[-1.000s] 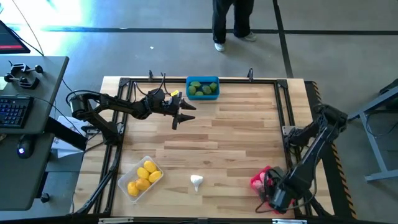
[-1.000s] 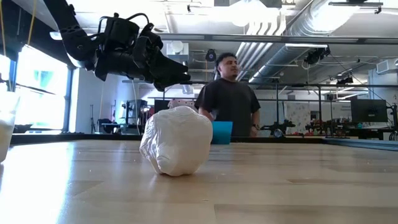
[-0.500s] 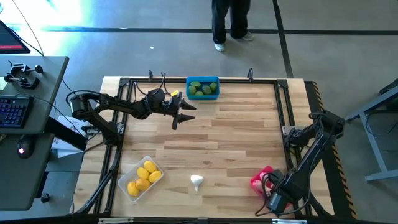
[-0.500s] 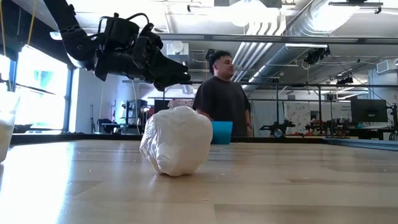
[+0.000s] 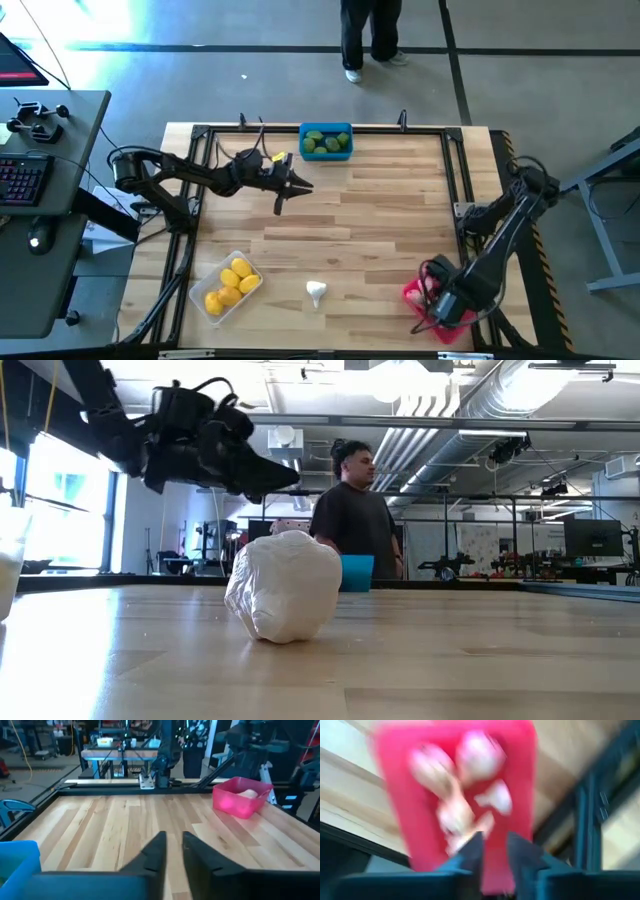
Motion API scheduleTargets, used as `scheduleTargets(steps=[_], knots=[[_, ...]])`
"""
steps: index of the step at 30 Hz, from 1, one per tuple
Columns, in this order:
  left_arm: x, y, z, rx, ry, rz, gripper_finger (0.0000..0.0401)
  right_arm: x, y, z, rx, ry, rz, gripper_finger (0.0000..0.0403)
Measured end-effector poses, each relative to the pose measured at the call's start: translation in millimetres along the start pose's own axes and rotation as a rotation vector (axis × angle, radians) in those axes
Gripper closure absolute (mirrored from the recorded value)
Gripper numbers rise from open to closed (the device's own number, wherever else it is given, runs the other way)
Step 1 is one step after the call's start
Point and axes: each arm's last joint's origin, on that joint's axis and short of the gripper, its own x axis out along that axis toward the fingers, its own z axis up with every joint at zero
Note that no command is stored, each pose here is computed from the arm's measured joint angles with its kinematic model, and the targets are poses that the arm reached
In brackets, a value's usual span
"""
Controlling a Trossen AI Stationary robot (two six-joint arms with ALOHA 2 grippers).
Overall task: Sort produce into baskets
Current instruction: Put the garlic into the red bin
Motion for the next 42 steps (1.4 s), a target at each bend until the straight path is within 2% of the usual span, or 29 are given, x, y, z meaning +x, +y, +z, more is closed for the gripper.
scheduleTargets(steps=[1, 3, 9, 14, 17, 20, 25, 29, 36, 42], knots=[[-2.9, -1.8, -2.3, 0.0, -0.015, 0.0, 0.0367, -1.9, 1.1, 4.6, -0.015, -0.034, 0.026, 0.0364], [-9.6, -4.9, -6.2, -0.012, -0.049, 0.003, 0.0391, -3.5, 5.4, 13.7, -0.068, -0.103, 0.067, 0.0391], [-28.0, -15.6, -11.9, -0.035, -0.093, 0.0, 0.0396, -11.0, 31.8, 49.5, -0.249, -0.342, 0.254, 0.0374], [-41.3, -27.4, -6.2, -0.017, -0.128, -0.019, 0.04, -7.0, 68.7, 76.3, -0.414, -0.519, 0.392, 0.0374], [-50.9, -34.3, -5.0, -0.016, -0.14, -0.028, 0.0401, 2.8, 95.1, 90.7, -0.526, -0.561, 0.469, 0.0346], [-60.4, -40.4, -7.2, -0.013, -0.145, -0.033, 0.0401, 17.6, 118.4, 104.1, -0.612, -0.607, 0.515, 0.0301], [-73.3, -48.2, -14.5, 0.001, -0.138, -0.03, 0.0401, 44.2, 146.8, 121.5, -0.759, -0.737, 0.516, 0.0216], [-79.5, -51.5, -19.7, -0.004, -0.126, -0.03, 0.0401, 65.0, 163.6, 133.0, -0.86, -0.836, 0.497, 0.0172], [-81.6, -52.7, -21.9, -0.006, -0.12, -0.036, 0.0401, 80.9, 177.3, 149.1, -0.92, -0.905, 0.524, 0.016], [-81.0, -54.2, -22.6, 0.002, -0.113, -0.046, 0.0401, 93.0, 179.7, 155.6, -0.948, -0.841, 0.547, 0.016]])
